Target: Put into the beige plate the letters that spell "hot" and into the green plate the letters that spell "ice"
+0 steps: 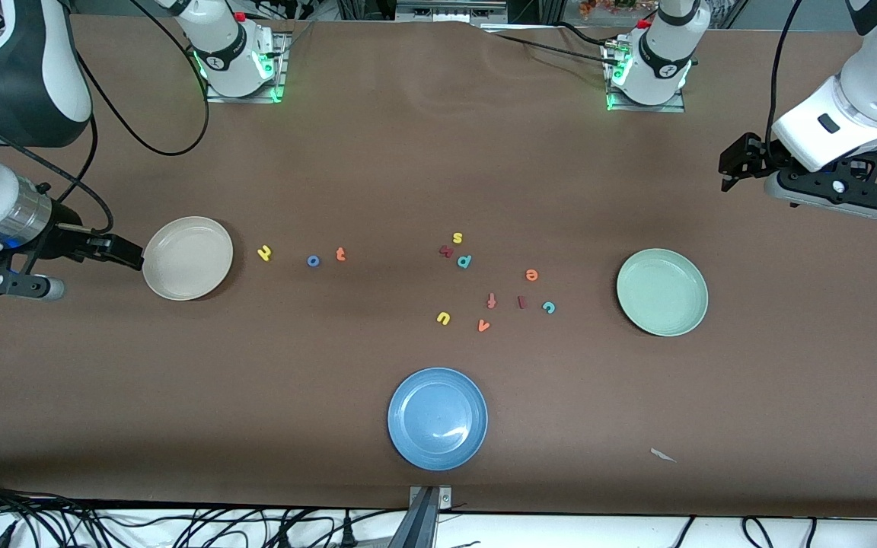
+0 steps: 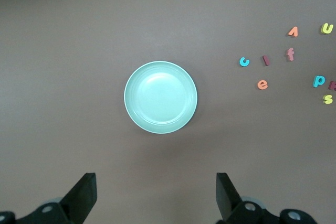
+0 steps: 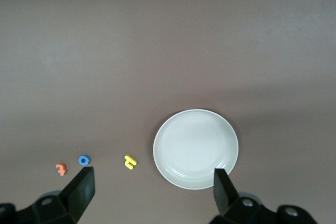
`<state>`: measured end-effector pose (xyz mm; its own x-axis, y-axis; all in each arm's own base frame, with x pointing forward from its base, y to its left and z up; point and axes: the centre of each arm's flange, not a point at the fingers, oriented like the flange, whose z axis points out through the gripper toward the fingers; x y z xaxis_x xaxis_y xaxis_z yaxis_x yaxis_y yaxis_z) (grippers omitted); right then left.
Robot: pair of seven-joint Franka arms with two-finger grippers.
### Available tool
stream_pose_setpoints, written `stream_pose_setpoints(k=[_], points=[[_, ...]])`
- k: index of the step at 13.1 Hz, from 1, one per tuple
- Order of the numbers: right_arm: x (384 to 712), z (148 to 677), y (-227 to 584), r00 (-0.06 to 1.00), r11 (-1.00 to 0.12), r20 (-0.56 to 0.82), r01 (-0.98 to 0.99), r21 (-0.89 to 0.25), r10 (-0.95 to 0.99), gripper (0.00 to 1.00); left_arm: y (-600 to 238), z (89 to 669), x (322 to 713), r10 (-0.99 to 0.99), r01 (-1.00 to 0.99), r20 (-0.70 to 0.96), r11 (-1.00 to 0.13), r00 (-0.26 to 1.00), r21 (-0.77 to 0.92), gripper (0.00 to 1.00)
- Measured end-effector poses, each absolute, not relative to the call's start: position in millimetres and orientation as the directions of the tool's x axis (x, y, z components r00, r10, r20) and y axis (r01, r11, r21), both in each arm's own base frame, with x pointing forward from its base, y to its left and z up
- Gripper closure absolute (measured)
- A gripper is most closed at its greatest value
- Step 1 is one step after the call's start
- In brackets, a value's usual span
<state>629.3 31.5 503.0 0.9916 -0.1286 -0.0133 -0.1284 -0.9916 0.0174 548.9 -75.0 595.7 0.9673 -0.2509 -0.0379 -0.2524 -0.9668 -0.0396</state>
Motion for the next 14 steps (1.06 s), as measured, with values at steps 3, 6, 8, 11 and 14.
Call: stream_pose_setpoints(k=[3,6,8,11,14], points=[[629.3,503.0,31.5,0.992,-0.992,-0.013,-0.128,0.017,-0.129,0.0,-75.1,595.6,548.9,-0.251,-0.253,-0.038,-0.967,0.967,-0.04,0.0],[629.3,503.0,31.5,0.992,-0.992,-0.013,-0.128,0.017,-0.129,0.0,-76.1,595.6,548.7,-0.253,-0.254,-0.038,-0.966,0.967,-0.04,0.0],[629.3,503.0,31.5,0.992,-0.992,-0.013,-0.128,0.017,-0.129,0.0,-76.5,595.6,548.7,-0.254,-0.255,-0.038,-0.966,0.967,-0.04,0.0],[629.2,503.1,34.0,0.992,-0.992,-0.013,-0.124,0.017,-0.125,0.0,-76.5,595.6,548.7,-0.254,-0.255,-0.038,-0.966,0.967,-0.04,0.0],[628.6,503.1,44.2,0.994,-0.994,-0.013,-0.109,0.016,-0.11,0.0,-76.5,595.6,548.7,-0.254,-0.255,-0.038,-0.966,0.967,-0.04,0.0]])
